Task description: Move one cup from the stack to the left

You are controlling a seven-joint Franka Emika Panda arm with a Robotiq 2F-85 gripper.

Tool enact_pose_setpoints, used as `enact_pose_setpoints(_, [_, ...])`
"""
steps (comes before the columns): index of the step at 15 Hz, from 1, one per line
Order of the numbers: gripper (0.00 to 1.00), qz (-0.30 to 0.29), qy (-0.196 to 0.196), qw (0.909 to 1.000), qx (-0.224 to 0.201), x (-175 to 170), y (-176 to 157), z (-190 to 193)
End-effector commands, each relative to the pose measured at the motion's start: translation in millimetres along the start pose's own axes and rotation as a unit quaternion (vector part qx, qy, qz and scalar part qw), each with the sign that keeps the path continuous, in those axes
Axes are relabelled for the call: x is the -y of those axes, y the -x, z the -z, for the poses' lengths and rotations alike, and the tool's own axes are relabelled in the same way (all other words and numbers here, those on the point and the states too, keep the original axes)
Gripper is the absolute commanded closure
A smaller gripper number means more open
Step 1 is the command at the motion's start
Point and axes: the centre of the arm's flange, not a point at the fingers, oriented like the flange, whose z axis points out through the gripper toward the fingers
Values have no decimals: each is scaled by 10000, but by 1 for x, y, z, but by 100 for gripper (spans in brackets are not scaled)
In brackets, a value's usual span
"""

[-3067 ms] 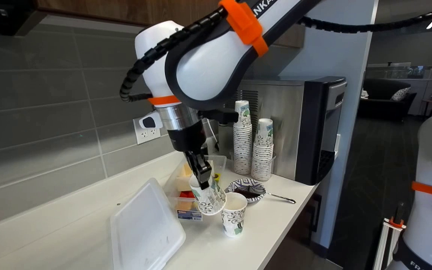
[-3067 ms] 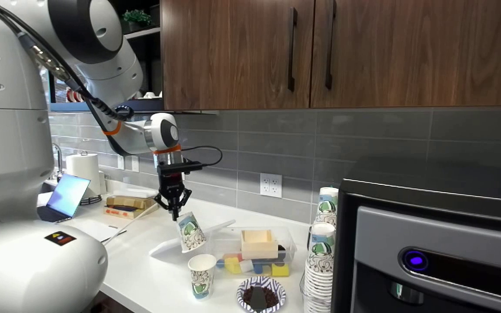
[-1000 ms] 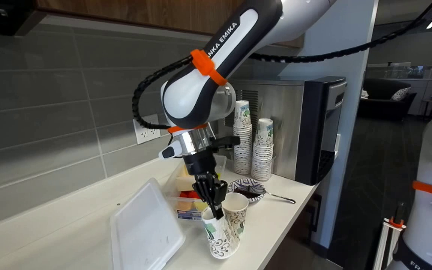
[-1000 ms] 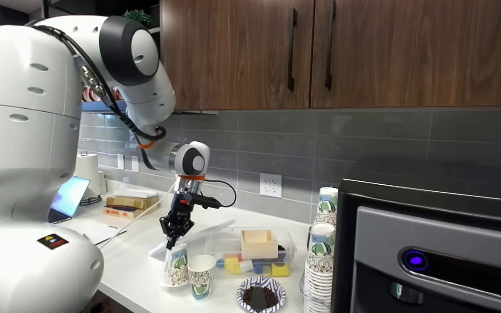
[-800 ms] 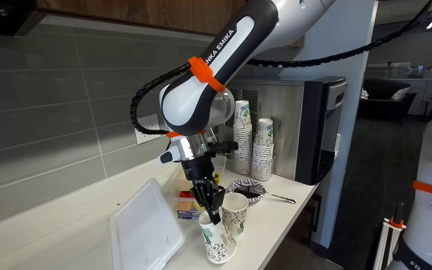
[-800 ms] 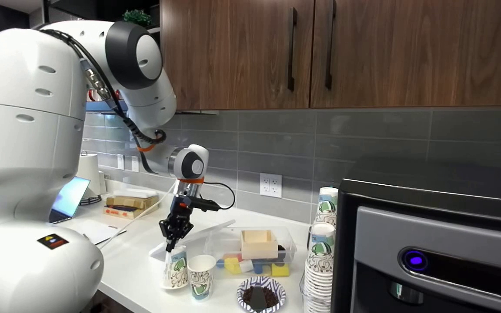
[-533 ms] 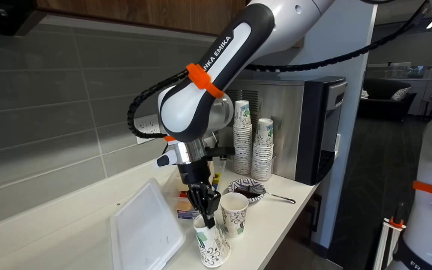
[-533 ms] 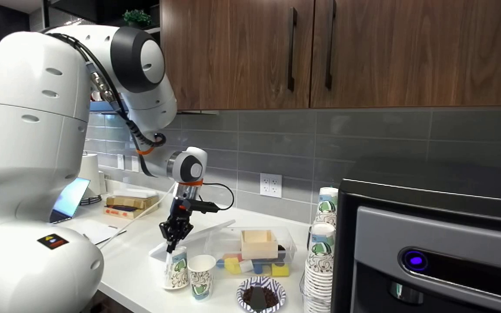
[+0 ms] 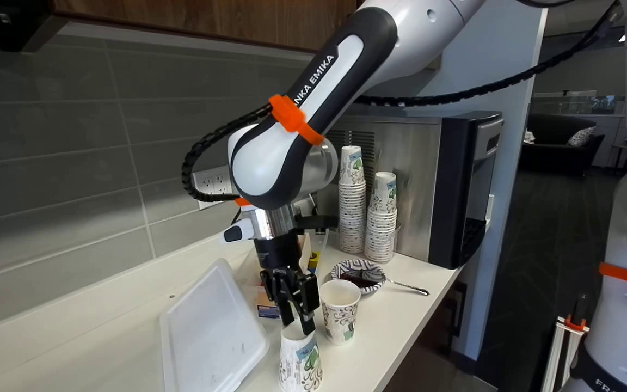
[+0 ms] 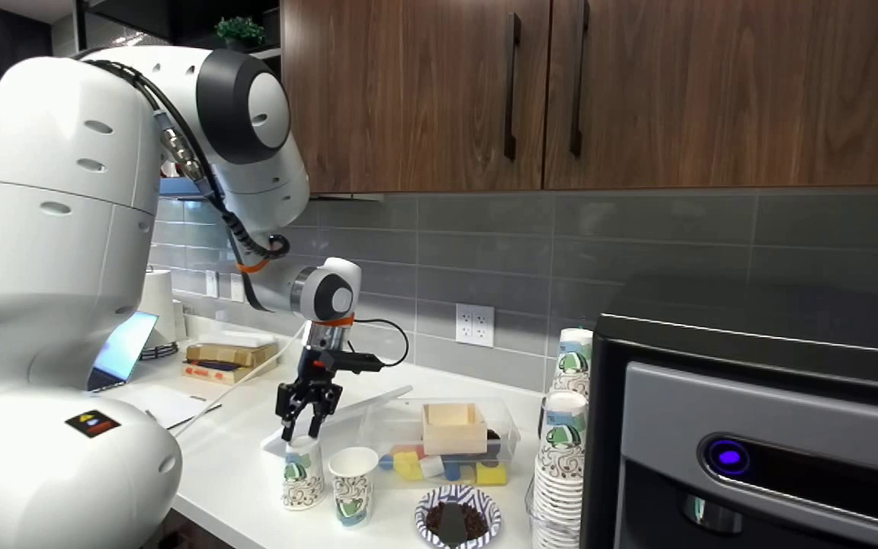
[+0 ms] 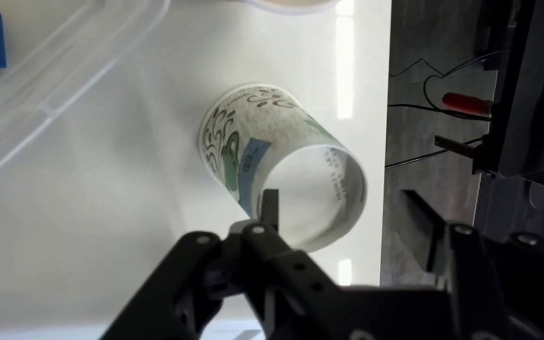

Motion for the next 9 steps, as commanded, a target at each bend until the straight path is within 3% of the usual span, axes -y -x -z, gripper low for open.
enact_pose_setpoints(1, [2,34,45,9999,93,4,-4,8])
enact_pose_setpoints(9, [0,-73,207,9987,463,15,-16,22])
